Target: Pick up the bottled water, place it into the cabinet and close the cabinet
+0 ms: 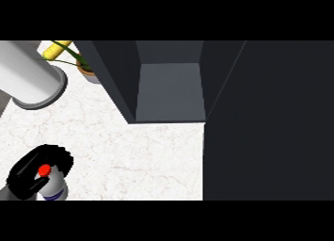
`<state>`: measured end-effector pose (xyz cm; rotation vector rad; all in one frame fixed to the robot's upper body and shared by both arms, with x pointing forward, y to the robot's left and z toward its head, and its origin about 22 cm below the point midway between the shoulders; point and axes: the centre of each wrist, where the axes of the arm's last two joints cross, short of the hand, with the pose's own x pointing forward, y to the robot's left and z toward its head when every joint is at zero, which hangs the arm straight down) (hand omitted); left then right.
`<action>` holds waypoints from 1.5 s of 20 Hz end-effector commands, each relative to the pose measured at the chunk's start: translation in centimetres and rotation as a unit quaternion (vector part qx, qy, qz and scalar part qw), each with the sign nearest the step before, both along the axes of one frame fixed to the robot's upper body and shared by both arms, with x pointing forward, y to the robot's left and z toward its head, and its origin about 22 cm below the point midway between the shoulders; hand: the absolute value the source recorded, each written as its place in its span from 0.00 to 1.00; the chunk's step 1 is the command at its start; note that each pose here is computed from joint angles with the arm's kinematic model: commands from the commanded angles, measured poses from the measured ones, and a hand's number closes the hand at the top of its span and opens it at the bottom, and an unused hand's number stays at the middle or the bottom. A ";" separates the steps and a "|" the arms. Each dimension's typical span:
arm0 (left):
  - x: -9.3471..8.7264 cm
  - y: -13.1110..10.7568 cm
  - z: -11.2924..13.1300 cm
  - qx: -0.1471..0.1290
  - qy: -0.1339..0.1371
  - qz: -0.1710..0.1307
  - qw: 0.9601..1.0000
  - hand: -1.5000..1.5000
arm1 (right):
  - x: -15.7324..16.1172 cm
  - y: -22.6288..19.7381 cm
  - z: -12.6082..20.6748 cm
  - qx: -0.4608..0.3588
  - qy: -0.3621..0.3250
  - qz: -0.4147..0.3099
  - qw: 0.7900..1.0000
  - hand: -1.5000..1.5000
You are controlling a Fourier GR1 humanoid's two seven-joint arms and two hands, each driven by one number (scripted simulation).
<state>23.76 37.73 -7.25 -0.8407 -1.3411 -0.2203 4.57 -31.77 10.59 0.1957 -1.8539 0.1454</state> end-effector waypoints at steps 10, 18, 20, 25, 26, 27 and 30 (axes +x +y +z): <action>-1.8 -1.7 0.0 0.025 -0.097 0.375 0.922 1.00 | -1.1 1.5 3.4 0.014 -0.037 0.018 0.999 0.00; 1.7 -9.5 0.8 0.043 -0.110 0.342 0.932 1.00 | -1.6 1.8 4.5 0.013 -0.029 0.016 0.999 0.00; 2.6 -12.0 0.5 0.038 -0.105 0.339 0.934 1.00 | -1.2 1.6 4.3 0.015 -0.028 0.016 0.999 0.00; 3.8 -16.2 3.9 0.049 -0.113 0.337 0.933 1.00 | -0.9 0.6 4.1 0.021 -0.020 0.007 1.000 0.00; 4.4 -17.5 3.9 0.060 -0.129 0.342 0.929 1.00 | -1.4 0.6 4.1 0.018 -0.025 0.013 0.999 0.00; 4.4 -18.0 4.5 0.053 -0.133 0.339 0.930 1.00 | -1.4 1.1 4.1 0.021 -0.025 0.015 0.999 0.00; 5.7 -21.1 6.6 0.059 -0.130 0.341 0.929 1.00 | -1.2 0.3 4.5 0.010 -0.025 0.010 1.000 0.00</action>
